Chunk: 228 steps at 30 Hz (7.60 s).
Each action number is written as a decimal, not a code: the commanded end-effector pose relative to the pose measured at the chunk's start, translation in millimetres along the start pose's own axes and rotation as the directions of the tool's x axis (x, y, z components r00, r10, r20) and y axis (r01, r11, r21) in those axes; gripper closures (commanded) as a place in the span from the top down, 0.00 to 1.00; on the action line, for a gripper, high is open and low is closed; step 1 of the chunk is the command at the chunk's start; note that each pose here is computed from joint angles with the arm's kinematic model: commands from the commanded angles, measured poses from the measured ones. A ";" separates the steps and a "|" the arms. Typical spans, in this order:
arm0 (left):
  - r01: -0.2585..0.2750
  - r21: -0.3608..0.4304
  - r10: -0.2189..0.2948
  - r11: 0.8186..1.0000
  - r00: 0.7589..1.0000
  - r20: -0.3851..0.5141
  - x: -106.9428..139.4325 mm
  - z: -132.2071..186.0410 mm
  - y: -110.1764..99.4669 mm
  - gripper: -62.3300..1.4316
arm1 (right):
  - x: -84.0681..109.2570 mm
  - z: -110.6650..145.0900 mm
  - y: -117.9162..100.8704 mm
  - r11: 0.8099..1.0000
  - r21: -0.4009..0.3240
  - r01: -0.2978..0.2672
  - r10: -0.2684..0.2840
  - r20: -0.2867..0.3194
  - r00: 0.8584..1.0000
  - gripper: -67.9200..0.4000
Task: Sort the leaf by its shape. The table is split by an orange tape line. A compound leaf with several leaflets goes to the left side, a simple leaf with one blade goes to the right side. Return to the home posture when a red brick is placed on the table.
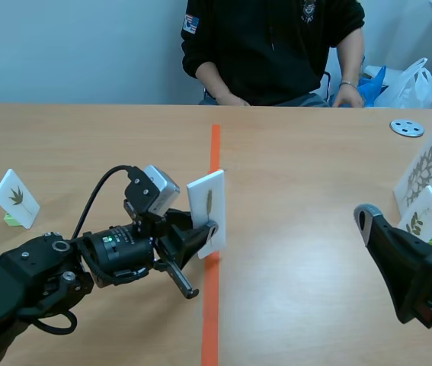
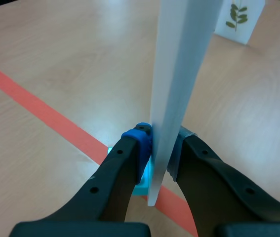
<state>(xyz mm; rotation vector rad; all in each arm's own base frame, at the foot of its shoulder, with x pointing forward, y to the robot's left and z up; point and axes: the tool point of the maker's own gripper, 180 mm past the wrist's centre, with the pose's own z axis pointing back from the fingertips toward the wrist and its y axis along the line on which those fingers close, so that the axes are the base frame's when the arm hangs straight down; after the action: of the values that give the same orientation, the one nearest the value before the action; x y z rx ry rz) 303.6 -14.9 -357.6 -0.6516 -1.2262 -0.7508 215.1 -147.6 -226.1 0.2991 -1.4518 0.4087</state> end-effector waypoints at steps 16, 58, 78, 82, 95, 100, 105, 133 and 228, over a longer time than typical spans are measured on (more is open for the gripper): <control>-0.061 0.324 0.039 0.944 0.997 0.073 29.7 90.5 94.2 0.09 | 10.7 -0.7 -1.4 1.000 -0.002 0.000 0.000 0.041 0.999 1.00; -0.180 0.813 0.156 0.553 0.981 0.111 -33.1 211.6 185.6 0.09 | 12.6 -1.5 -2.3 1.000 -0.005 0.005 -0.005 0.049 0.999 1.00; -0.209 0.813 0.142 0.544 0.977 0.156 -25.8 202.2 188.6 0.28 | 13.5 -1.4 -2.9 1.000 -0.009 0.017 -0.016 0.056 0.998 1.00; -0.209 0.813 0.142 0.544 0.977 0.156 -25.9 202.2 188.6 0.38 | 14.1 -1.4 -3.2 1.000 -0.010 0.023 -0.022 0.059 0.998 1.00; -0.200 0.813 0.125 0.547 0.980 0.157 -23.0 206.1 189.7 0.84 | 15.7 -1.3 0.3 0.999 0.010 0.044 -0.044 0.067 0.997 1.00; -0.174 0.816 0.091 0.551 0.985 0.149 -13.9 213.0 194.7 0.96 | 15.8 -1.2 0.2 0.999 0.009 0.047 -0.047 0.069 0.997 1.00; -0.144 0.796 0.041 0.589 0.988 0.148 11.8 220.5 186.2 1.00 | 16.0 -1.3 0.2 0.999 0.009 0.046 -0.047 0.069 0.996 1.00; -0.190 0.425 0.138 0.885 0.979 0.150 92.0 180.2 30.3 1.00 | 13.9 4.9 3.2 0.998 0.042 0.048 -0.051 0.052 0.997 1.00; -0.106 0.304 0.069 0.947 0.989 0.130 90.2 143.0 -14.0 1.00 | 14.5 17.0 -10.2 0.999 0.044 0.000 -0.001 0.017 1.000 1.00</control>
<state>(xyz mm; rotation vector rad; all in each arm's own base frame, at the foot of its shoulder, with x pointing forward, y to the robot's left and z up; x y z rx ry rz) 224.5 75.5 -243.5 -0.4768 -1.3563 -0.4508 202.6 -164.8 -219.3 0.3280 -1.4202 0.4439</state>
